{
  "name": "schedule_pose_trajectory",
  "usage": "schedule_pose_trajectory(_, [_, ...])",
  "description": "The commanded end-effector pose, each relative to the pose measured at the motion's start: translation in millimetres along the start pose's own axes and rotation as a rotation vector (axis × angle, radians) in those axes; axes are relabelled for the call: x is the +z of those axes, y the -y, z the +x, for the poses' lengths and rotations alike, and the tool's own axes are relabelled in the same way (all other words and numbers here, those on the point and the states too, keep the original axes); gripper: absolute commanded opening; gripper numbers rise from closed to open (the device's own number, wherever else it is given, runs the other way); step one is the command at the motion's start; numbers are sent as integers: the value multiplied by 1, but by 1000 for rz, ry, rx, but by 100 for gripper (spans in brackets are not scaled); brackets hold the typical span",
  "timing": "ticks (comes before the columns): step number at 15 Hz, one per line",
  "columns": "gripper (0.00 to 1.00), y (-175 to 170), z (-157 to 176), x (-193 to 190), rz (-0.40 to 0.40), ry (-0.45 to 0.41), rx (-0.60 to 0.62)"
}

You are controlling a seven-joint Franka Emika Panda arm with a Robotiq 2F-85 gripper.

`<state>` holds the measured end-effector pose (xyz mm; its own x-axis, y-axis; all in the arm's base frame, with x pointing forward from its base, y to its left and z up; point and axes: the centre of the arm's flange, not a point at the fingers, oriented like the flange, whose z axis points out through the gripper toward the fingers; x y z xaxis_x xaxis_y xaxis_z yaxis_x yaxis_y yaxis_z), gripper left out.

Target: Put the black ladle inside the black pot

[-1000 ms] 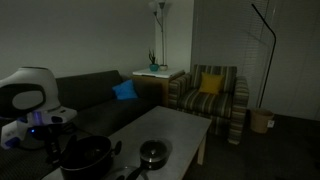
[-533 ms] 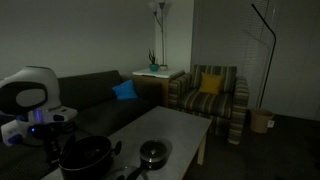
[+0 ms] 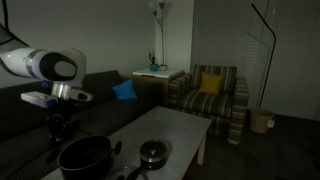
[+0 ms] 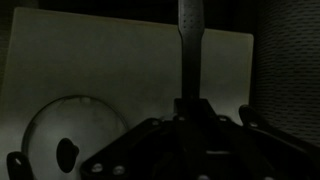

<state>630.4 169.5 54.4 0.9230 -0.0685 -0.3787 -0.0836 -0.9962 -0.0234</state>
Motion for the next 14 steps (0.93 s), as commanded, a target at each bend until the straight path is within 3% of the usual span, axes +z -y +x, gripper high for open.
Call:
schedule_pose_trajectory(1, [4,2,76,-22,-17,174,-79])
schedule_pose_trajectory(3, [4,3,86,-12,-47,234,-81])
schedule_pose_trajectory(11, [4,53,123,47,-106,88,-131])
schedule_pose_trajectory(12, [17,26,61,41,-88,117,-123])
schedule_pose_trajectory(14, [17,37,65,53,-96,100,-134])
